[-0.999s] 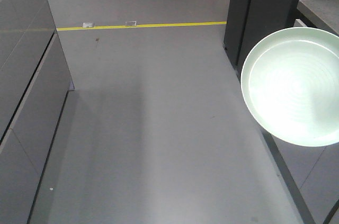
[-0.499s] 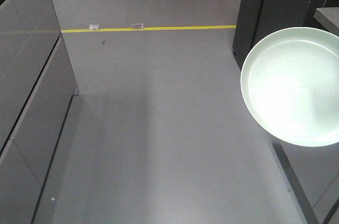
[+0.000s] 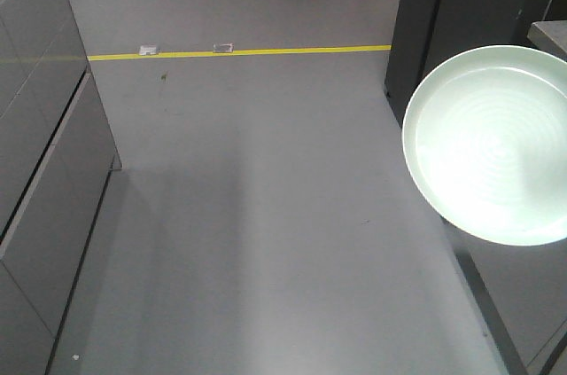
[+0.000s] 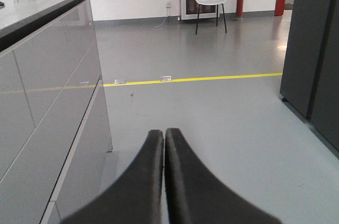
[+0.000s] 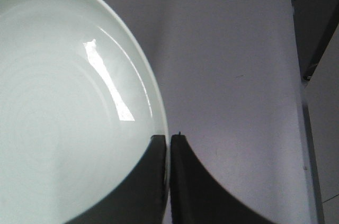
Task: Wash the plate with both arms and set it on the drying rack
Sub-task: 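Continue driving past the dark cabinets toward the sink counter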
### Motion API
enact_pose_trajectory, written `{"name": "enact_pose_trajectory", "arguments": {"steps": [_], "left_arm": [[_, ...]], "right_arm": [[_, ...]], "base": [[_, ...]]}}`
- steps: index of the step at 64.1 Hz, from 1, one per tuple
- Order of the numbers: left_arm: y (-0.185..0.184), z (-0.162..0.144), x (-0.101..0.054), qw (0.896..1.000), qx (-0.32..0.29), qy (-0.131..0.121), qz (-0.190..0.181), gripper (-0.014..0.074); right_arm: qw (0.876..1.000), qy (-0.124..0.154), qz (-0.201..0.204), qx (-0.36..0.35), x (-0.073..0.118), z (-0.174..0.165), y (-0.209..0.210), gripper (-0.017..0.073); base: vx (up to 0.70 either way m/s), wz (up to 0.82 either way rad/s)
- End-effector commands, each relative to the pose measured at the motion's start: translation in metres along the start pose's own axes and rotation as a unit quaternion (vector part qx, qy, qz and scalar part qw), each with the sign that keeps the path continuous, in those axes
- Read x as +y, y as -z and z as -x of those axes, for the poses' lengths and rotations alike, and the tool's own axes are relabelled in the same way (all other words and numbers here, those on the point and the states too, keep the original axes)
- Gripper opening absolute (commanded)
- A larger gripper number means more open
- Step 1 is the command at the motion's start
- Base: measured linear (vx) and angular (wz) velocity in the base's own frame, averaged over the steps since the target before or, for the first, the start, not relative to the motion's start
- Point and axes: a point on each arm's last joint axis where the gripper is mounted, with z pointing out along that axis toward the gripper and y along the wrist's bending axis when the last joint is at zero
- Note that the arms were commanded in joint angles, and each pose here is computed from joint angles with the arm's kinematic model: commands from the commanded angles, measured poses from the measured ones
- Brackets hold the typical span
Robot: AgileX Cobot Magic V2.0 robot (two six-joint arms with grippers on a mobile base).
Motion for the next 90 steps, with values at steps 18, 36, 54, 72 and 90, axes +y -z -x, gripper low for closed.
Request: {"name": "enact_pose_trajectory", "arguments": {"steps": [18, 36, 54, 72, 90], "left_arm": [[-0.0002, -0.0005, -0.0006, 0.999, -0.031, 0.002, -0.007, -0.0006], [-0.0002, -0.0005, -0.0006, 0.999, -0.031, 0.002, -0.007, -0.0006], [-0.0002, -0.0005, -0.0006, 0.999, -0.031, 0.002, -0.007, -0.0006], [-0.0002, -0.0005, -0.0006, 0.999, -0.031, 0.002, -0.007, -0.0006], [-0.0002, -0.0005, -0.0006, 0.999, -0.031, 0.002, -0.007, -0.0006]], "right_arm": [[0.999, 0.001, -0.005, -0.043, 0.0038, 0.0111, 0.0100, -0.0006], [0.999, 0.001, -0.005, -0.043, 0.0038, 0.0111, 0.0100, -0.0006], [0.999, 0.001, -0.005, -0.043, 0.0038, 0.0111, 0.0100, -0.0006], [0.999, 0.001, -0.005, -0.043, 0.0038, 0.0111, 0.0100, -0.0006], [0.999, 0.001, -0.005, -0.043, 0.0038, 0.0111, 0.0100, -0.0006]], "base": [[0.12, -0.07], [0.10, -0.11], [0.07, -0.12], [0.05, -0.13], [0.05, -0.15]]}}
